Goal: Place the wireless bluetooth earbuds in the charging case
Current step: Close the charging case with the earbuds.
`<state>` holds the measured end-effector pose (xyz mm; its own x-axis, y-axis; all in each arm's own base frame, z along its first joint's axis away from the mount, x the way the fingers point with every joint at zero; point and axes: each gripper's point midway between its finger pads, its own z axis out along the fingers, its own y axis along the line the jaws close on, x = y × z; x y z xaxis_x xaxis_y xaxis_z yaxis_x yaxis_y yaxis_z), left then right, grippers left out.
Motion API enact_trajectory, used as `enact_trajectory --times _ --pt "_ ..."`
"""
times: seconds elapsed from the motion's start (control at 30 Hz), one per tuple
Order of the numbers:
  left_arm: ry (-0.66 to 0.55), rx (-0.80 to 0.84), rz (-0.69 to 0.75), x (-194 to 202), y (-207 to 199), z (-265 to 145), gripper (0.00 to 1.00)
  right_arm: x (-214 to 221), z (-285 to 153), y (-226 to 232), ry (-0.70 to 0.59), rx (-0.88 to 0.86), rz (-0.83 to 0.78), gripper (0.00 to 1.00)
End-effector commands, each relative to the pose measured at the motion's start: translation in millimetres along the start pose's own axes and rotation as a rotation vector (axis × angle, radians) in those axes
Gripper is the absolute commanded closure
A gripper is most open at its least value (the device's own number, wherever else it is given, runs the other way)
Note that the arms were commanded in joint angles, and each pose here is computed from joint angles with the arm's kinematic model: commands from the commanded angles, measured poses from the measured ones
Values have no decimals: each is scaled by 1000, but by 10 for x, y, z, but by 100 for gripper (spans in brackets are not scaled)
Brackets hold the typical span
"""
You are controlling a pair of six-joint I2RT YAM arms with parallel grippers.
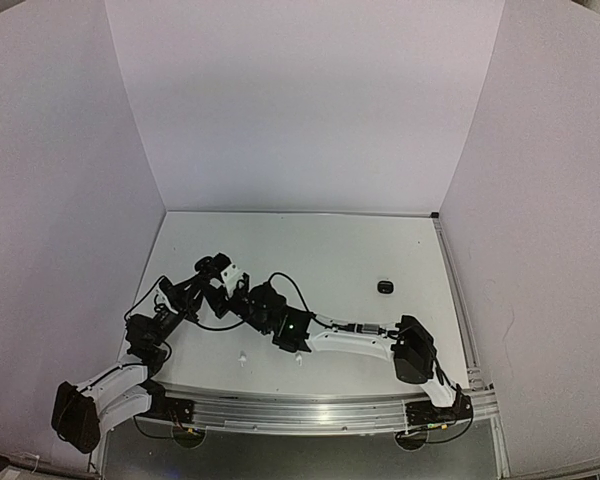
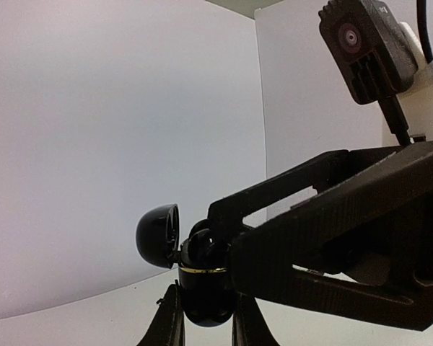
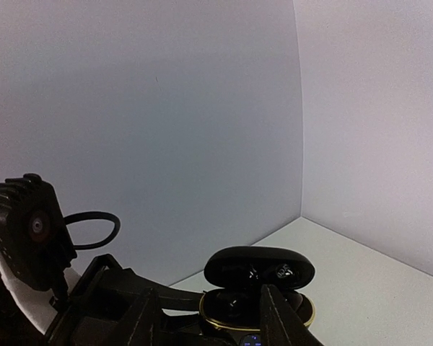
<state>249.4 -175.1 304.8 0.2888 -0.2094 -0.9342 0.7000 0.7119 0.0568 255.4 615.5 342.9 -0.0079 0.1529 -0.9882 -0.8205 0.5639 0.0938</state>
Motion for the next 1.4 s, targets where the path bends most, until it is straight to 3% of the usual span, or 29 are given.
enact_trajectory --times 0.0,0.27,0.4,0.6,0.9,1.1,1.37 --pt "-46 -1 -4 -232 17 79 100 -718 -198 -37 -103 16 -22 53" --pt "9 72 -38 -122 -102 89 100 -936 -350 -85 -108 27 -53 35" --pt "53 197 -7 -34 -313 61 100 -907 -394 -232 22 79 -48 33" --pt "94 426 160 154 -677 -99 100 -402 -488 -614 324 191 152 34" --pt "64 490 313 182 -761 -140 100 292 -587 -509 556 121 322 42" --pt "121 375 230 188 -553 11 100 345 -749 -363 618 37 346 45" --pt "140 347 173 175 -501 58 100 338 -990 -275 682 -21 333 48"
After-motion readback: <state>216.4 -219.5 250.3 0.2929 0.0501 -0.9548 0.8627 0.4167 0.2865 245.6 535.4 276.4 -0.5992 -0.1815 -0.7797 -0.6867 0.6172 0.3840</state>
